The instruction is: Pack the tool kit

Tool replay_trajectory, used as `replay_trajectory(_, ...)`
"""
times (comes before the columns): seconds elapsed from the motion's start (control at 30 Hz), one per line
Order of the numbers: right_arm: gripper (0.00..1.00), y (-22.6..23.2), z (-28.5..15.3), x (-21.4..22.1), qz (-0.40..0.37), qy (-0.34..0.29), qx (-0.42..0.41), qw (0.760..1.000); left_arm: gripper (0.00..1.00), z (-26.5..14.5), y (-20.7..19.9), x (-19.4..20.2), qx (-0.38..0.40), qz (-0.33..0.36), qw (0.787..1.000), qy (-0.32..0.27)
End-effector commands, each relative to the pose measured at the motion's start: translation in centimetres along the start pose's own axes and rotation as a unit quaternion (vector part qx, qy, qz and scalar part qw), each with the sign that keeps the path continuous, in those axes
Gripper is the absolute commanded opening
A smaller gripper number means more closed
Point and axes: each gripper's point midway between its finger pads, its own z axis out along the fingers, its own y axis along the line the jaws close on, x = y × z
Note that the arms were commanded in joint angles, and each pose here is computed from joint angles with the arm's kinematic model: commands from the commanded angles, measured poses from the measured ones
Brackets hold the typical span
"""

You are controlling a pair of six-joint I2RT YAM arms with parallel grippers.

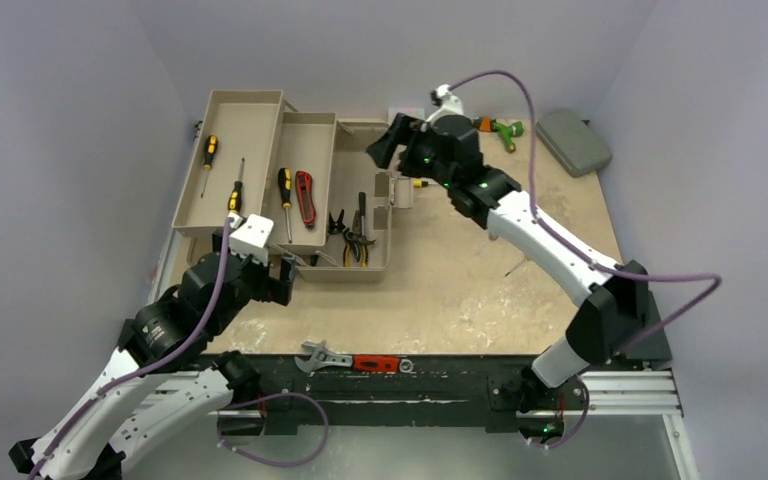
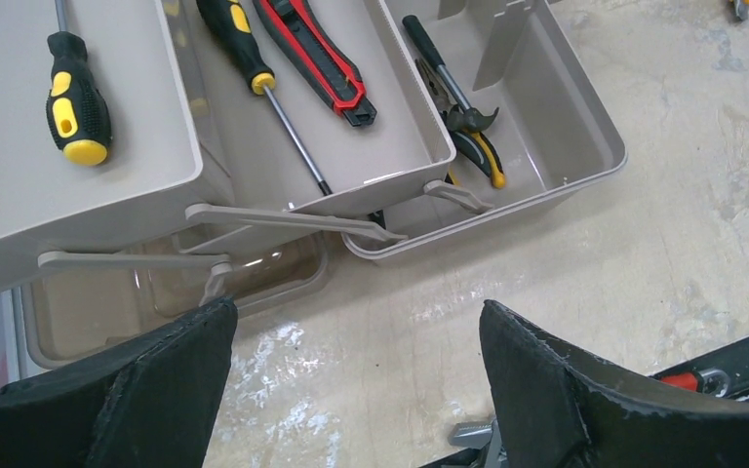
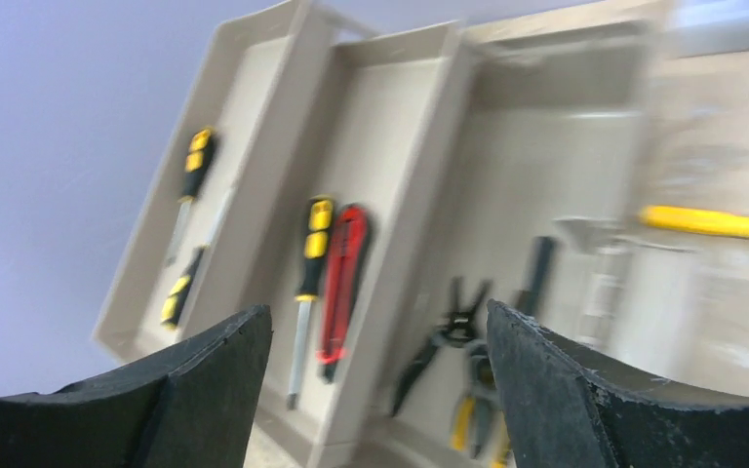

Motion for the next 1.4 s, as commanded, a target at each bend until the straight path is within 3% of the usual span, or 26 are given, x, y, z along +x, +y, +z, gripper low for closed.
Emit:
replay_trajectory(0.0, 0.83, -7.9, -3.8, -1.5, -0.04, -0.02, 0.12, 0.992, 0.91, -0.4, 0.0, -1.2, 0.004, -0.009, 1.0, -0.02)
replay_trajectory(0.13, 0.91, -13.0, -6.9, -2.0, -0.066, -0.036, 0.21, 0.975, 0.9, 0.0, -1.2, -1.0, 0.035, 0.005, 0.999, -0.012)
replay_trajectory(0.33, 0.99, -19.6, -9.0, -1.0, -0.04, -0.015, 0.277, 0.96, 0.9, 0.2, -2.5, -0.7, 0.068, 0.012, 0.998, 0.0)
replay_trajectory(0.57, 0.99, -28.6, -10.1, 0.6, -0.028, 0.036, 0.409, 0.912, 0.9, 0.2, -3.5, -0.6, 0.097, 0.018, 0.995, 0.004)
replay_trajectory(0.93, 0.91, -38.2, -8.4, 2.2, 0.003, 0.095, 0.493, 0.865, 0.9, 0.3, -3.4, -0.6, 0.094, 0.022, 0.995, 0.004)
replay_trajectory(1.1, 0.88, -40.2, -7.3, 3.1, 0.013, 0.113, 0.496, 0.861, 0.9, 0.4, -3.4, -0.5, 0.093, 0.023, 0.995, 0.005)
replay_trajectory(1.23, 0.8, -41.8, -7.3, 4.0, 0.03, 0.121, 0.501, 0.857, 0.88, 0.6, -3.6, -0.5, 0.096, 0.025, 0.995, 0.01)
replay_trajectory(1.33, 0.62, -42.8, -7.3, 5.0, 0.064, 0.129, 0.482, 0.864, 0.88, 0.7, -3.6, -0.4, 0.095, 0.026, 0.995, 0.012)
replay_trajectory(1.37, 0.51, -42.9, -7.3, 5.3, 0.073, 0.132, 0.475, 0.867, 0.88, 0.7, -3.6, -0.5, 0.094, 0.026, 0.995, 0.012)
